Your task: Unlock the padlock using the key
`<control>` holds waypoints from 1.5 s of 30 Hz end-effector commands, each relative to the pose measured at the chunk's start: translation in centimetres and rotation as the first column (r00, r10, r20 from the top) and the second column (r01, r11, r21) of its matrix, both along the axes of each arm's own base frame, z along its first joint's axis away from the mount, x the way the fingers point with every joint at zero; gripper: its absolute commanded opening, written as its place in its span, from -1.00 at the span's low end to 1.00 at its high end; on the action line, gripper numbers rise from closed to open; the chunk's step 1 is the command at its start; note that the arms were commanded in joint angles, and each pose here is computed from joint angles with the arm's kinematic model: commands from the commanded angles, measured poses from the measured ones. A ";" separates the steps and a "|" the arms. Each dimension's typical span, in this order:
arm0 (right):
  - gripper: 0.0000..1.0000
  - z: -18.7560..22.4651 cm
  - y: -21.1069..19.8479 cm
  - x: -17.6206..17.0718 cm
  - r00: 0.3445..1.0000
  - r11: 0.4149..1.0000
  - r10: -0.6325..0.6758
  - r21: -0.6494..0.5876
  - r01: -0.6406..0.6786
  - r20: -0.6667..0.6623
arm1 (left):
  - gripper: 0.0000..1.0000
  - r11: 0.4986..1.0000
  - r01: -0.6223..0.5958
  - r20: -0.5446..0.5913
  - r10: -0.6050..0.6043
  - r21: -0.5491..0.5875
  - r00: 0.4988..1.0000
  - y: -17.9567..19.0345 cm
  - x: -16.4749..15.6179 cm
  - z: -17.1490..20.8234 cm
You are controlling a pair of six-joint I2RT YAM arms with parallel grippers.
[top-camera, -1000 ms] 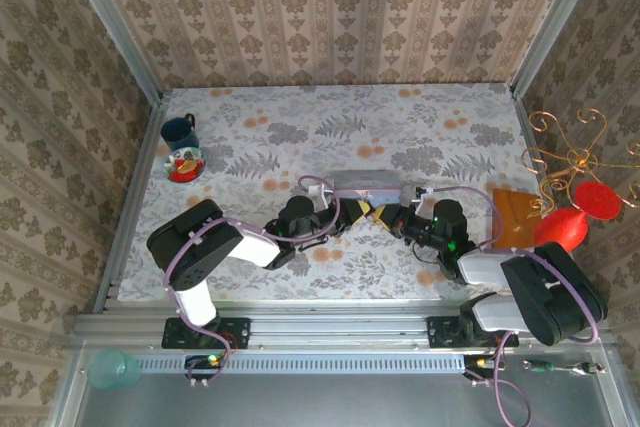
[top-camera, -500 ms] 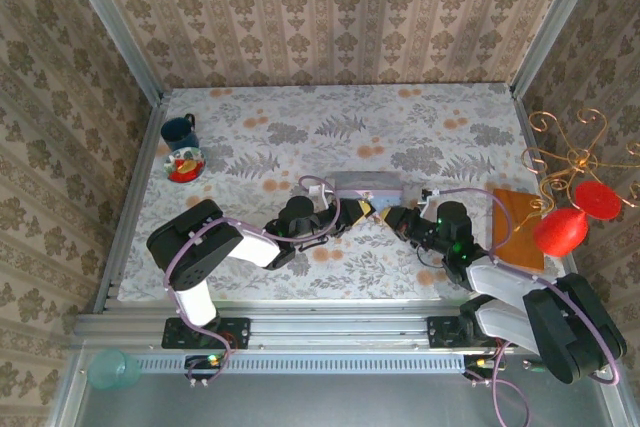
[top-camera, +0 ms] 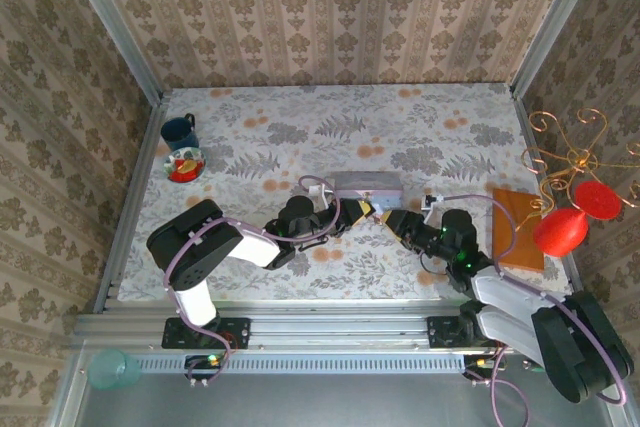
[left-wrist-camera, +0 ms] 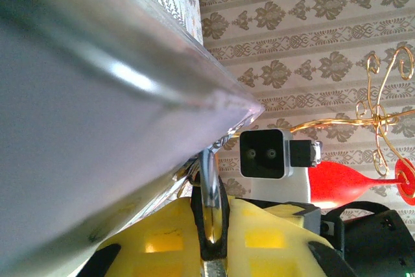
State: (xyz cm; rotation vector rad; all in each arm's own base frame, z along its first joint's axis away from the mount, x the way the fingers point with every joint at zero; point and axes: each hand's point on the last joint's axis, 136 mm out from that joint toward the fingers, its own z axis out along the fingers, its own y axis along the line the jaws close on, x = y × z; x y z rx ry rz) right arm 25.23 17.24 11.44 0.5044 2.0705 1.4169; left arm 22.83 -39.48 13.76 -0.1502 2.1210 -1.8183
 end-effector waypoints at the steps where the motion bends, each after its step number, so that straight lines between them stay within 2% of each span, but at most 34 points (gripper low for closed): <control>1: -0.17 0.2 0.2 -0.4 1.000 1.000 0.008 0.017 -0.008 0.000 | -0.97 0.997 0.021 0.077 -0.016 -0.068 0.997 -0.4 0.1 2.8; 6: -0.18 0.5 0.5 -0.2 1.000 1.000 0.016 0.027 -0.016 -0.003 | -0.97 0.996 0.029 0.078 -0.023 -0.081 0.997 -0.5 -0.1 3.0; 13: -0.31 1.0 1.9 -0.4 0.998 0.997 0.060 0.045 -0.060 -0.001 | -0.96 0.996 0.031 0.076 -0.025 -0.082 0.997 -0.5 -0.1 2.9; 25: -0.65 1.8 2.3 0.0 0.997 0.996 0.069 0.045 -0.070 0.025 | -0.97 0.997 0.041 0.067 -0.036 -0.070 0.997 -0.8 -0.3 2.4; 39: -0.78 2.7 2.7 0.6 0.996 0.996 0.076 0.047 -0.079 0.045 | -0.97 0.997 0.074 0.056 -0.074 0.008 0.996 -0.7 -1.4 1.0; 45: -0.83 2.6 2.7 0.9 0.997 0.996 0.070 0.048 -0.072 0.039 | -0.97 0.993 0.110 0.066 -0.112 0.029 0.991 -1.8 -2.4 1.1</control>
